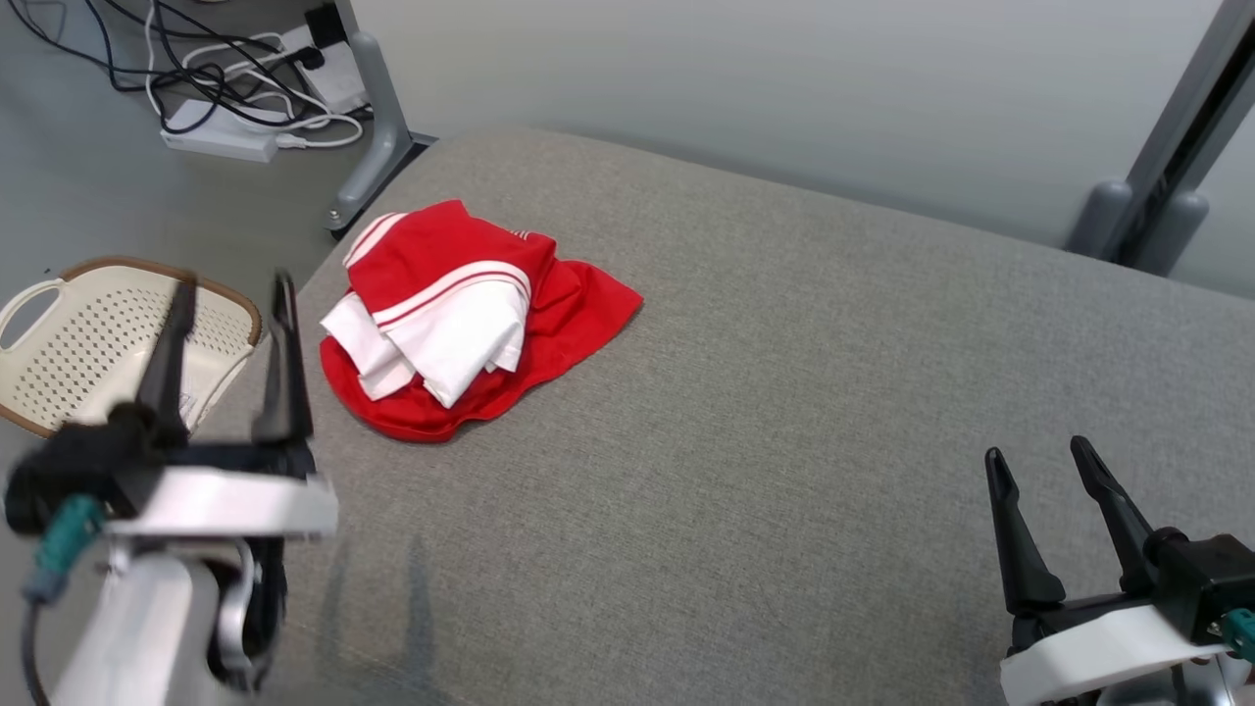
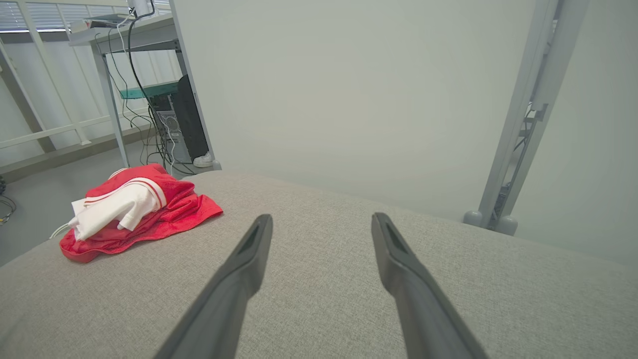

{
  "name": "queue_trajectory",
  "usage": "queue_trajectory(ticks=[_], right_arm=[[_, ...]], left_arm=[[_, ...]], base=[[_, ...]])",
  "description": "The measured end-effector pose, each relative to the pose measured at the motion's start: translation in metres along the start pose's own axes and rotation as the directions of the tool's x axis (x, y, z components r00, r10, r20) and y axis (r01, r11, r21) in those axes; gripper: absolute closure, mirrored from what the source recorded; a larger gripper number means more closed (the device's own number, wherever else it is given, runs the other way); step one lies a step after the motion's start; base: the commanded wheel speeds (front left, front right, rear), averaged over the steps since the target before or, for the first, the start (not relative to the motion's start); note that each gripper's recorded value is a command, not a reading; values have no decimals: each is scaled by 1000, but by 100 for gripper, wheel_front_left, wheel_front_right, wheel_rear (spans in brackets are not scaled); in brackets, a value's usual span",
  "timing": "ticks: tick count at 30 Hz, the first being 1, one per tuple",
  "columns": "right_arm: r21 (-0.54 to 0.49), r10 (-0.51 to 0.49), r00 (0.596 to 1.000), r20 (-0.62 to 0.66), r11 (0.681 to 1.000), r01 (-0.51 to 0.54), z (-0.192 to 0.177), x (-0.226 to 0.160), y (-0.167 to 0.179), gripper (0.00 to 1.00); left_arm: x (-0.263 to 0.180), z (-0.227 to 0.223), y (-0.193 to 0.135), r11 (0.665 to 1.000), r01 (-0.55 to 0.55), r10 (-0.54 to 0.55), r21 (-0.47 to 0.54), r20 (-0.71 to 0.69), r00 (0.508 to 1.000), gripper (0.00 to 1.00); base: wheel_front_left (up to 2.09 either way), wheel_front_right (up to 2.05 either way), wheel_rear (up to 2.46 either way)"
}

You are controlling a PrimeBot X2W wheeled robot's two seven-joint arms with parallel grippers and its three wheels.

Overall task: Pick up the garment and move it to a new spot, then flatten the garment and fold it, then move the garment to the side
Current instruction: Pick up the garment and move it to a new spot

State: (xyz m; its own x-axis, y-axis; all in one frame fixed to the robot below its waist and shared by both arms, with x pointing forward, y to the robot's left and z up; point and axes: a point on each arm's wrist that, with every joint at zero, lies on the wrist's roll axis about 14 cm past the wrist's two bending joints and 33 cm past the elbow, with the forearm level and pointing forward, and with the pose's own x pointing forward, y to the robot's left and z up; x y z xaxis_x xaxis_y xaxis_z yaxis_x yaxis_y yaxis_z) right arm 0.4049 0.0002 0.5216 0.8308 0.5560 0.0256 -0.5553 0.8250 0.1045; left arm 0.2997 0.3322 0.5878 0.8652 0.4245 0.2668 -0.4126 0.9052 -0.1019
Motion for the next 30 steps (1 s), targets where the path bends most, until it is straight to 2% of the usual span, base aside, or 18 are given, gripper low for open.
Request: queue_trajectory(ticks=[2, 5, 8, 11, 15, 19, 23, 28, 29, 30], right_arm=[[3, -4, 1000, -8, 1000, 4, -3, 1, -2, 0], [0, -19, 1000, -7, 1000, 19, -3, 4, -9, 0], [-1, -40, 999, -14, 999, 40, -6, 5, -19, 0], [2, -66, 998, -24, 998, 66, -11, 4, -31, 0], [7, -100, 994, -46, 995, 100, -22, 3, -47, 0], [8, -130, 989, -71, 991, 131, -33, 2, -62, 0], [3, -152, 984, -90, 988, 153, -42, 3, -76, 0], [3, -169, 979, -112, 985, 170, -52, 2, -87, 0], [1, -172, 979, -114, 985, 173, -53, 2, -89, 0], [1, -173, 978, -114, 985, 175, -54, 2, -90, 0]], left_arm=[[22, 16, -8, 999, 40, -41, 23, 48, 998, 0], [55, 20, -22, 994, 97, -99, 50, 35, 994, 0], [80, -6, -36, 987, 155, -151, 49, -81, 985, 0], [92, -54, -46, 980, 197, -183, 29, -260, 948, 0], [89, -123, -52, 979, 204, -186, -18, -490, 851, 0], [72, -184, -56, 981, 187, -170, -48, -672, 721, 0], [53, -228, -56, 986, 154, -141, -61, -791, 595, 0], [40, -257, -55, 992, 118, -106, -53, -858, 503, 0], [39, -260, -55, 992, 114, -103, -54, -863, 495, 7], [41, -261, -55, 993, 109, -101, -53, -859, 502, 77]], base=[[0, 0, 0], [0, 0, 0], [0, 0, 0], [0, 0, 0], [0, 0, 0], [0, 0, 0], [0, 0, 0], [0, 0, 0], [0, 0, 0], [0, 0, 0]])
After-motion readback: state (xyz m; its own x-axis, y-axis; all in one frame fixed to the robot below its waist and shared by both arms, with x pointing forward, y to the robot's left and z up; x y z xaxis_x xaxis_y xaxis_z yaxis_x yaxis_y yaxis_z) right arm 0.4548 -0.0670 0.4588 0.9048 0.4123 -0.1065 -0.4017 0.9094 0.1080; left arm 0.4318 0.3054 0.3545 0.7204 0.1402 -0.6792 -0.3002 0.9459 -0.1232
